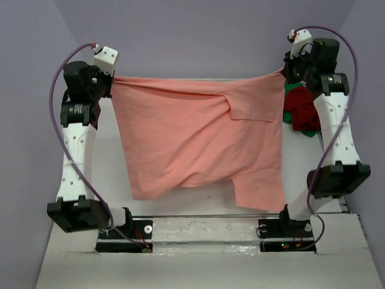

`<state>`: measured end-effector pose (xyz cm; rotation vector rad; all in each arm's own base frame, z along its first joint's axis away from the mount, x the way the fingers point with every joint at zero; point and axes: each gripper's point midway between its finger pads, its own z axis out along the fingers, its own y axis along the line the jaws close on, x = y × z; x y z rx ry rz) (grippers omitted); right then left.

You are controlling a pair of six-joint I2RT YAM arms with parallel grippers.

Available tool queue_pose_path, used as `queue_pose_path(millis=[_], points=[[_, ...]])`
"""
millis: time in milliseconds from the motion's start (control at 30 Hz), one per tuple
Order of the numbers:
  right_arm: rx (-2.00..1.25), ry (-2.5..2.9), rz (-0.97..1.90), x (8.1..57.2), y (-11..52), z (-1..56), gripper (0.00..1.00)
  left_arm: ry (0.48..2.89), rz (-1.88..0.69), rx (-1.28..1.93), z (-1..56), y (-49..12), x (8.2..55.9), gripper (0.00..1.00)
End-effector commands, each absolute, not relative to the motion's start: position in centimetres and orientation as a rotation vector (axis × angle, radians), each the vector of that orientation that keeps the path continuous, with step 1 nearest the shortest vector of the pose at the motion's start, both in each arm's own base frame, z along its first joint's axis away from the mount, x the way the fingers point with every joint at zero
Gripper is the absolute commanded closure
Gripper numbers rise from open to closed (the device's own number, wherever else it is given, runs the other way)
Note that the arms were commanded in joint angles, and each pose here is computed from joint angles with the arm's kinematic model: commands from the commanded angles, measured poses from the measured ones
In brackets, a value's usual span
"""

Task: Fold and stack the t-shirts
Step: Flatten out the tshirt

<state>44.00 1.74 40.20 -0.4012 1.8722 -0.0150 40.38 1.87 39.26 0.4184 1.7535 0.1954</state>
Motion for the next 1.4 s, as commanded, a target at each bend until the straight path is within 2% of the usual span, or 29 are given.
queue_pose_path(millis=[0,100,200,367,433,500,767,867,1000,1200,1367], points=[[-0.376,1.782,-0.087,49.1,0.6,42.4,1.00,1.618,0.274,0.371,43.7,3.2,43.5,1.00],[-0.366,1.740,-0.070,50.6,0.9,44.3,1.00,1.614,0.265,0.367,45.0,3.0,45.7,1.00],[-0.366,1.684,-0.045,49.1,1.4,47.5,1.00,1.581,0.251,0.371,47.6,2.3,46.1,1.00],[-0.381,1.589,-0.050,43.7,1.9,51.8,1.00,1.489,0.246,0.382,51.7,1.4,42.5,1.00],[-0.389,1.605,-0.043,42.2,2.0,51.1,1.00,1.450,0.259,0.389,53.0,1.2,39.9,1.00],[-0.404,1.587,-0.033,39.3,2.4,51.7,1.00,1.481,0.258,0.401,51.1,1.2,39.0,1.00],[-0.430,1.723,-0.047,31.9,2.0,44.4,1.00,1.489,0.233,0.493,44.7,-0.3,30.9,1.00],[-0.425,1.680,-0.064,29.8,1.9,45.4,1.00,1.456,0.236,0.480,45.0,-0.3,28.6,1.00],[-0.389,1.566,-0.086,27.8,1.8,50.0,1.00,1.410,0.235,0.457,47.6,-0.2,28.1,1.00],[-0.364,1.598,-0.093,32.2,1.3,50.6,1.00,1.411,0.204,0.446,49.8,-0.1,31.4,1.00],[-0.362,1.714,-0.060,39.8,1.3,45.6,1.00,1.533,0.166,0.436,44.8,0.6,37.4,1.00]])
